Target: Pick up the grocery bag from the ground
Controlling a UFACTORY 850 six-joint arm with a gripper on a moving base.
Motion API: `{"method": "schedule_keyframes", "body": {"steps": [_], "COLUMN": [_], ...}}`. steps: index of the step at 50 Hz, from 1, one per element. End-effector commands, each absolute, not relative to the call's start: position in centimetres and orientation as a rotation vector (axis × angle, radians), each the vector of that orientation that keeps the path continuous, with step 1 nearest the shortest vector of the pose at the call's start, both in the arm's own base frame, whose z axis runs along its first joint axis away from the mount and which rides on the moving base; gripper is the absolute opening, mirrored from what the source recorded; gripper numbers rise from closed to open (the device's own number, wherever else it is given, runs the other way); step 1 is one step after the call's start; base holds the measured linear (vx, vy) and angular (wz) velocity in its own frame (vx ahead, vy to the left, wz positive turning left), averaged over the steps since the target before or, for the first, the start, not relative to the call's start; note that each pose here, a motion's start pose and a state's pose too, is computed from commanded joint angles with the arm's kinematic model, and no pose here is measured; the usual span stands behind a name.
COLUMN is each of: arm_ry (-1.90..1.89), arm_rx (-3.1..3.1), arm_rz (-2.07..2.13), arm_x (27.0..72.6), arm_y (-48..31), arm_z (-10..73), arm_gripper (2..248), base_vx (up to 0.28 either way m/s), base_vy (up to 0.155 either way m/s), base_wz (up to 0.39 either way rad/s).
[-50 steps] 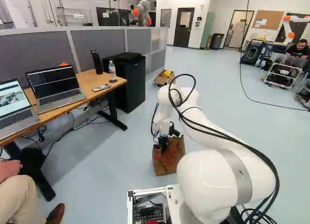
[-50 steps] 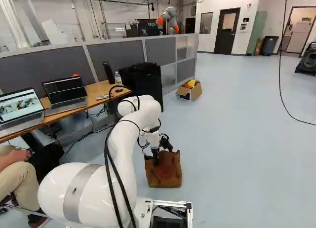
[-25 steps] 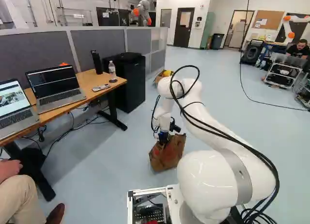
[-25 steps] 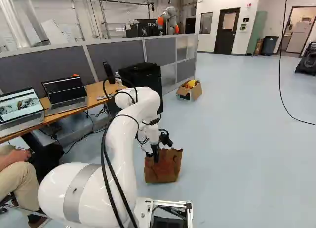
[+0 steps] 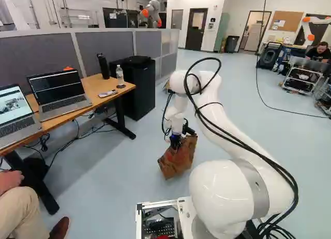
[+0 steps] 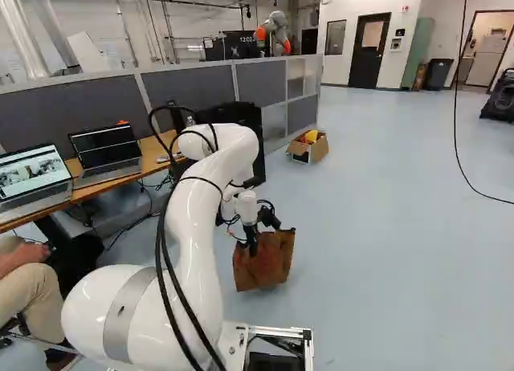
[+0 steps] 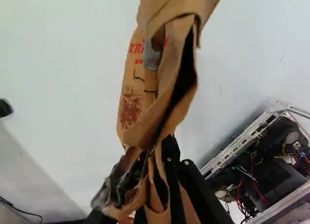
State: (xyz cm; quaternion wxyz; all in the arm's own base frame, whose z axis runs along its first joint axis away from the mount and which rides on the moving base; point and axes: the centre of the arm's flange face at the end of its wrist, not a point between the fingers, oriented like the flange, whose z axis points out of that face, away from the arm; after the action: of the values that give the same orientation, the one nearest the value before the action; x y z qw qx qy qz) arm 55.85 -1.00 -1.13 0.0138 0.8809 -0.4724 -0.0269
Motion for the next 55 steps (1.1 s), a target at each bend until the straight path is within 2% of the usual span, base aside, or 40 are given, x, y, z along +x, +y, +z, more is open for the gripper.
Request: {"method": "schedule_keyframes", "body": {"steps": [55], "arm_ry": [-1.495], "arm_rx": [2.788], "arm_rz": [0.070], "arm_x": [53.5], "arm_y": [-1.0], "arm_z": [14.7], "arm_gripper": [19], "base_vx": [0.000], "base_vy": [0.000], "base_wz": [0.000]}}
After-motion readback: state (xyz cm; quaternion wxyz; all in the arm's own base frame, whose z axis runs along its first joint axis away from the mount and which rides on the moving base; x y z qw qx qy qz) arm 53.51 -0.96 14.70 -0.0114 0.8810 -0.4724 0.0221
